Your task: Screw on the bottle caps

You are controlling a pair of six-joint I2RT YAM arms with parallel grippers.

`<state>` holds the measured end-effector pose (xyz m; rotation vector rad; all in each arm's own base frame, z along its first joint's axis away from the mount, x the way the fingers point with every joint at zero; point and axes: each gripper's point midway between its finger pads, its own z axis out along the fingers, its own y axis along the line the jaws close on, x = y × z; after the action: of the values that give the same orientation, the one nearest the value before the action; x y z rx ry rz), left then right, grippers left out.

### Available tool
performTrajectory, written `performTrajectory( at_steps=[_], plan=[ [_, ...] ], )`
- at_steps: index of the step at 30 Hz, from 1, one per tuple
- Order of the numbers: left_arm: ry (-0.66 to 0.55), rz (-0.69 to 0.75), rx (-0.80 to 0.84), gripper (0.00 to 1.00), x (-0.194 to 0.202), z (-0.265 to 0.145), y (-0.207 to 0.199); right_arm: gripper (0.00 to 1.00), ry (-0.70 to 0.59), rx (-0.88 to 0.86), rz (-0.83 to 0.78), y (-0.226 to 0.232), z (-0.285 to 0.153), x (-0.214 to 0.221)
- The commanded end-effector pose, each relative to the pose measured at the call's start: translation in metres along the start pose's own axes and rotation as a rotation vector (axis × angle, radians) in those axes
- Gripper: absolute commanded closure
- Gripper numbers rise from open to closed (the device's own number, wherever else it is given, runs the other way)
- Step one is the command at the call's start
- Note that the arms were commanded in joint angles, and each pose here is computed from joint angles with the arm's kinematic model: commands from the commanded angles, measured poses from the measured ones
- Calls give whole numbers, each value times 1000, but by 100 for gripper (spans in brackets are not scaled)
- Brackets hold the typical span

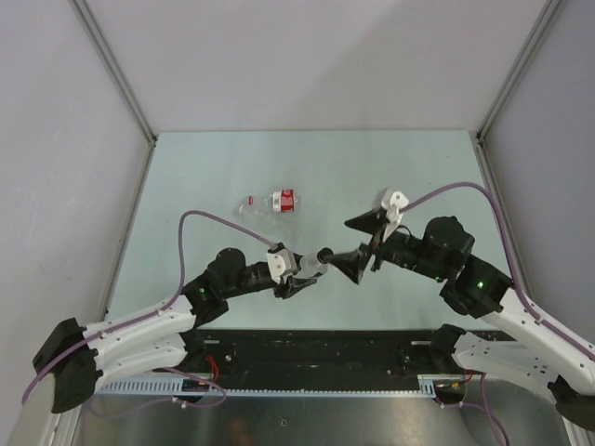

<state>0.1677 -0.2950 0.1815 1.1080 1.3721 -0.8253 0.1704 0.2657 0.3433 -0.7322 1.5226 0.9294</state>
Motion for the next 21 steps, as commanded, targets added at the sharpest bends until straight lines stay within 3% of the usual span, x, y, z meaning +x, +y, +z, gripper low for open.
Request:
performTrajectory(
  at_steps=[1,4,9,21],
  plan=[
    [-107,59,215,100,-23,-12,-30,1,153,-337,-320,40,-27,44],
    [-112,61,297,100,-24,-19,-42,1,169,-458,-396,56,-37,57],
    [-100,54,383,100,-21,-22,-56,2,172,-501,-420,61,-37,62],
    [-93,47,433,100,-24,-23,-62,29,193,-521,-408,66,-24,69]
  ],
)
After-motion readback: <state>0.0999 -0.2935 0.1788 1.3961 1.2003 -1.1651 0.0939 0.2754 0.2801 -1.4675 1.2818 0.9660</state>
